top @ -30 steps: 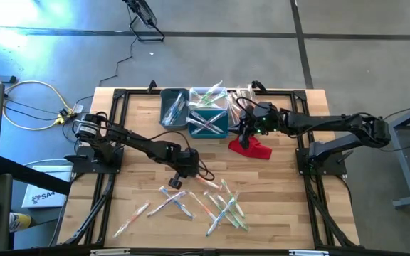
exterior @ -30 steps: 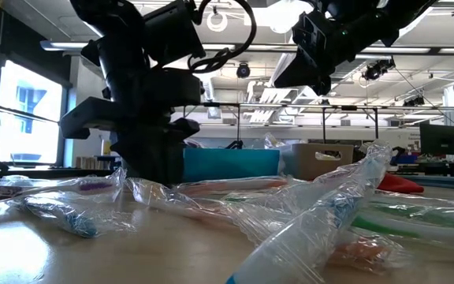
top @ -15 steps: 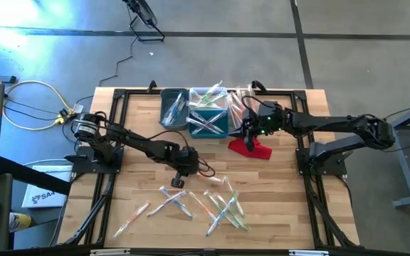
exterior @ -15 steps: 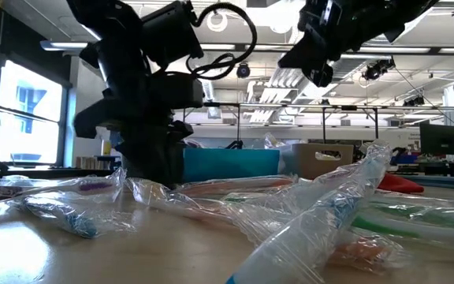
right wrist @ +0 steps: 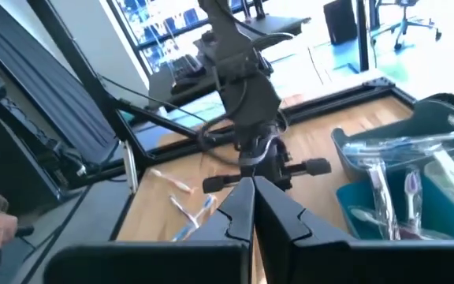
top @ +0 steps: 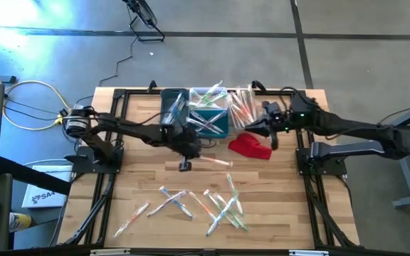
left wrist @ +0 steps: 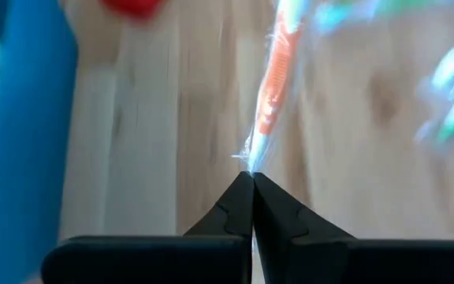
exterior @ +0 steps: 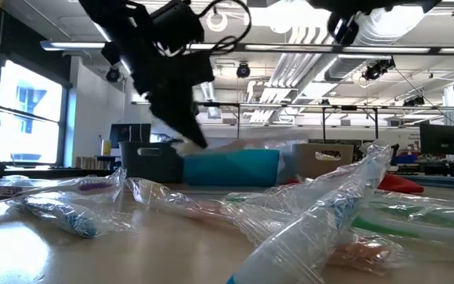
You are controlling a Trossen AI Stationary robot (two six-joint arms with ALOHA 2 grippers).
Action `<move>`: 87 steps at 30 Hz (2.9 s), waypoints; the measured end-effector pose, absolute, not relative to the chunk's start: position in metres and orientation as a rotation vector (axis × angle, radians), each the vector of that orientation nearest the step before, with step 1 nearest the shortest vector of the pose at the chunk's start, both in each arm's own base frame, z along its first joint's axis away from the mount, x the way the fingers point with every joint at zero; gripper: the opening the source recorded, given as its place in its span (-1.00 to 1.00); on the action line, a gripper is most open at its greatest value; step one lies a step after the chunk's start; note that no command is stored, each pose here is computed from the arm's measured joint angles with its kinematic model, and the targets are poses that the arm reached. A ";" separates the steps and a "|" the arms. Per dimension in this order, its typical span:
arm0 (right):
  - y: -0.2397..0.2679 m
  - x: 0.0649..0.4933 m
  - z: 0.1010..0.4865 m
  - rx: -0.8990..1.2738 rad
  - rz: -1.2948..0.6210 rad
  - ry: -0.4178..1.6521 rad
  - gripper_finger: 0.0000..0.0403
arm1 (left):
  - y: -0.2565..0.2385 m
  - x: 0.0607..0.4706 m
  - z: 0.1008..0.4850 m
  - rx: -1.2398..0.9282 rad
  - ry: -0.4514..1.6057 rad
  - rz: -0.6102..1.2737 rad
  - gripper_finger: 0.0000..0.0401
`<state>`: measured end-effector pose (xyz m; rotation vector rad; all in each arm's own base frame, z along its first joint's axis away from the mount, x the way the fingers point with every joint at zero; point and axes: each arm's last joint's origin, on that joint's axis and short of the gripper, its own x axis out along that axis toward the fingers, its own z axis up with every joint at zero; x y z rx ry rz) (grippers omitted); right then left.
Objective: Pick & Place Toothbrushes
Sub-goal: Put the top right orange toothbrush into the white bin
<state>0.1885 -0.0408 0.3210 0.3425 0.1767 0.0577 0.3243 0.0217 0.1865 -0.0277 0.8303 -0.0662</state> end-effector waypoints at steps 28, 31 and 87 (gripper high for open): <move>-0.029 0.154 0.345 0.299 0.147 0.044 -0.99 | 0.060 0.345 0.260 -0.291 0.093 -0.098 -1.00; -0.030 0.156 0.346 0.285 0.157 0.027 -0.99 | 0.060 0.345 0.270 -0.312 -0.006 -0.110 -1.00; -0.056 0.245 0.303 0.341 0.000 0.064 0.22 | 0.060 0.345 0.275 -0.404 -0.053 -0.122 -1.00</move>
